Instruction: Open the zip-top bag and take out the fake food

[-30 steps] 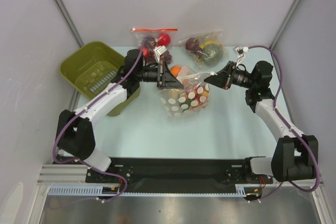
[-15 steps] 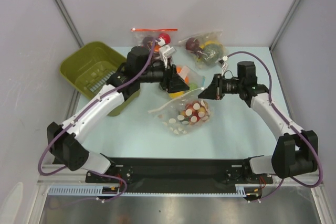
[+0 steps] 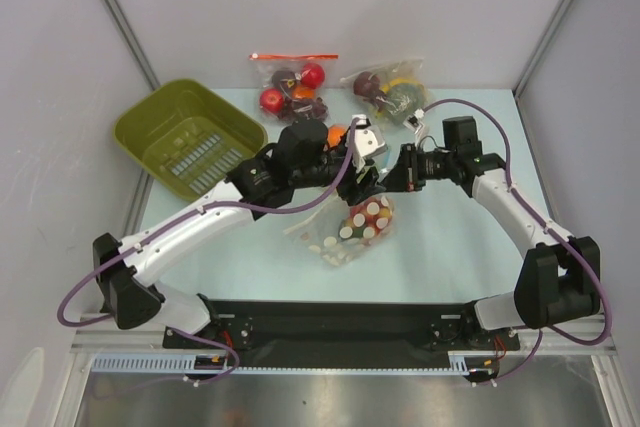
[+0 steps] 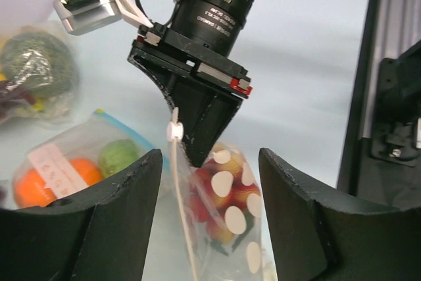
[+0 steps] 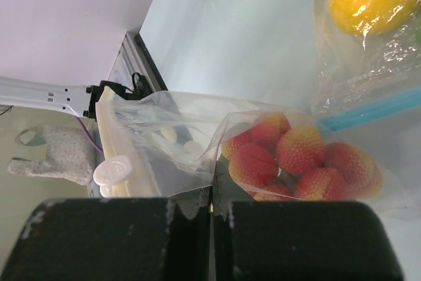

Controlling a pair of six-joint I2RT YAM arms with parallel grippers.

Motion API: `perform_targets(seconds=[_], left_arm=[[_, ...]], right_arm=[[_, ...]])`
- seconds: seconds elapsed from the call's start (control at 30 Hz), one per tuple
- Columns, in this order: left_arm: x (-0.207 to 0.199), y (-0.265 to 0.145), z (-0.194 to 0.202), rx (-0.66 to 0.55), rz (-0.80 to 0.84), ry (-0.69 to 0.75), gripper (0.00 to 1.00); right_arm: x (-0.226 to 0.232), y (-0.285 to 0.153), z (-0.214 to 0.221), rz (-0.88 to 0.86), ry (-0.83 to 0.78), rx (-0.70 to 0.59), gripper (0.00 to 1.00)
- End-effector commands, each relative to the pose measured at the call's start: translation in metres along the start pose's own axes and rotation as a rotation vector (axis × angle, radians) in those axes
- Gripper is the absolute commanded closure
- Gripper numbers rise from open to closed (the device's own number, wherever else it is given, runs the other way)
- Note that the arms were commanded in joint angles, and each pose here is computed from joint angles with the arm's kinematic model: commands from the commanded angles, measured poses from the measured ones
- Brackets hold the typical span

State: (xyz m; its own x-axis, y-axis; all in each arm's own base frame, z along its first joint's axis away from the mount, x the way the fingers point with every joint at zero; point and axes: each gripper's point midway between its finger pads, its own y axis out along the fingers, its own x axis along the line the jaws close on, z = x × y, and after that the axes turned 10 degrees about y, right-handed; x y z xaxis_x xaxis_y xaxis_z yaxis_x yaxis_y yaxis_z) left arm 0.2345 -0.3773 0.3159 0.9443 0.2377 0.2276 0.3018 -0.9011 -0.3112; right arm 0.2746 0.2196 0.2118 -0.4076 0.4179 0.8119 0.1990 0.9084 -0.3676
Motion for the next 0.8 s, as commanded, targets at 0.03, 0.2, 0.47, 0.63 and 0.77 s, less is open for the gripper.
perform_targets(seconds=[0.03, 0.2, 0.47, 0.63, 0.77], left_arm=[[0.024, 0.002, -0.004, 0.014, -0.118, 0.128, 0.34], [0.027, 0.018, 0.004, 0.033, -0.108, 0.142, 0.34], [0.028, 0.034, 0.009, 0.037, -0.090, 0.147, 0.38], [0.028, 0.042, 0.009, 0.029, -0.084, 0.142, 0.44], [0.029, 0.046, 0.010, 0.029, -0.085, 0.139, 0.54]], right_arm=[[0.013, 0.000, -0.007, -0.026, -0.040, 0.005, 1.00], [0.018, 0.002, -0.005, -0.044, -0.036, 0.010, 1.00], [0.023, 0.002, -0.007, -0.054, -0.046, 0.000, 1.00], [0.023, 0.002, -0.005, -0.055, -0.041, 0.005, 1.00], [0.024, 0.002, -0.003, -0.059, -0.045, 0.013, 1.00]])
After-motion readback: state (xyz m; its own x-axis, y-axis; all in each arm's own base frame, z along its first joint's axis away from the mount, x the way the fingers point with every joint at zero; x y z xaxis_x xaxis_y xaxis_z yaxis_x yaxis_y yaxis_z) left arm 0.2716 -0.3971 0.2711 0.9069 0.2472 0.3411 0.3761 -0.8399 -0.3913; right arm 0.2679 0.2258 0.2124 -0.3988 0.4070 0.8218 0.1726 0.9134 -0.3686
